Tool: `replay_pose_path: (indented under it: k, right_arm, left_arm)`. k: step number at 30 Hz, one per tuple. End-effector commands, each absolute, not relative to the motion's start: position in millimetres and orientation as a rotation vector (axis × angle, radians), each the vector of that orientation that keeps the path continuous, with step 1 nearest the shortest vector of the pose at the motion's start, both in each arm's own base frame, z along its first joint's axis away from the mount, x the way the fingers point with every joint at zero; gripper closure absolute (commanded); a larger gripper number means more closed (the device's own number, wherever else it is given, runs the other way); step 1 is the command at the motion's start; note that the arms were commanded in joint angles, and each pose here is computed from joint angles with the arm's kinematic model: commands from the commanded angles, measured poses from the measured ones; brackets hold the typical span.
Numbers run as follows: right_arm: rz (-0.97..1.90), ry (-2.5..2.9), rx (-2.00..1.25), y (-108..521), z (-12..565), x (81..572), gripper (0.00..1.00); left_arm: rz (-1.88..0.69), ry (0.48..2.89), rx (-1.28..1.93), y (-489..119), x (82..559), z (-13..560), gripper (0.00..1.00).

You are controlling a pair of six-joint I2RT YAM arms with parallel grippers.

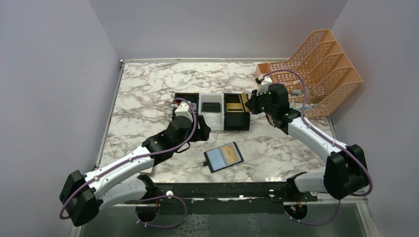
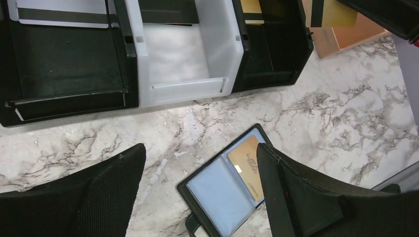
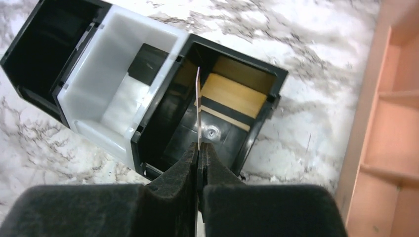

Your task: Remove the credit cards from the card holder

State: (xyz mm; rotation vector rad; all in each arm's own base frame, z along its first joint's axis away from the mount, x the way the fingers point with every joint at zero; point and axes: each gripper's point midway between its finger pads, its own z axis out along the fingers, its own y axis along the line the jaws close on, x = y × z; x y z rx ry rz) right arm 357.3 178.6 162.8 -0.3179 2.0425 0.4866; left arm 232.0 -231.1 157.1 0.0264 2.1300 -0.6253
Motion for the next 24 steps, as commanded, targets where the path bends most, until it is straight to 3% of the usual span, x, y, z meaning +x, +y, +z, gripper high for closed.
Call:
replay_pose_path:
  k: [1, 10, 24]
  right_arm:
    - [0.473, 1.837, -0.665, 204, 192, 371, 0.99]
    - [0.128, 1.551, -1.134, 204, 177, 366, 0.99]
    - [0.042, 1.474, -1.461, 219, 142, 376, 0.99]
  left_arm:
    - [-0.66, 2.108, 0.066, -223, 229, 160, 0.15]
    - [-0.61, 2.17, 0.171, -217, 236, 145, 0.12]
    - [-0.635, 2.18, 0.213, -212, 231, 134, 0.03]
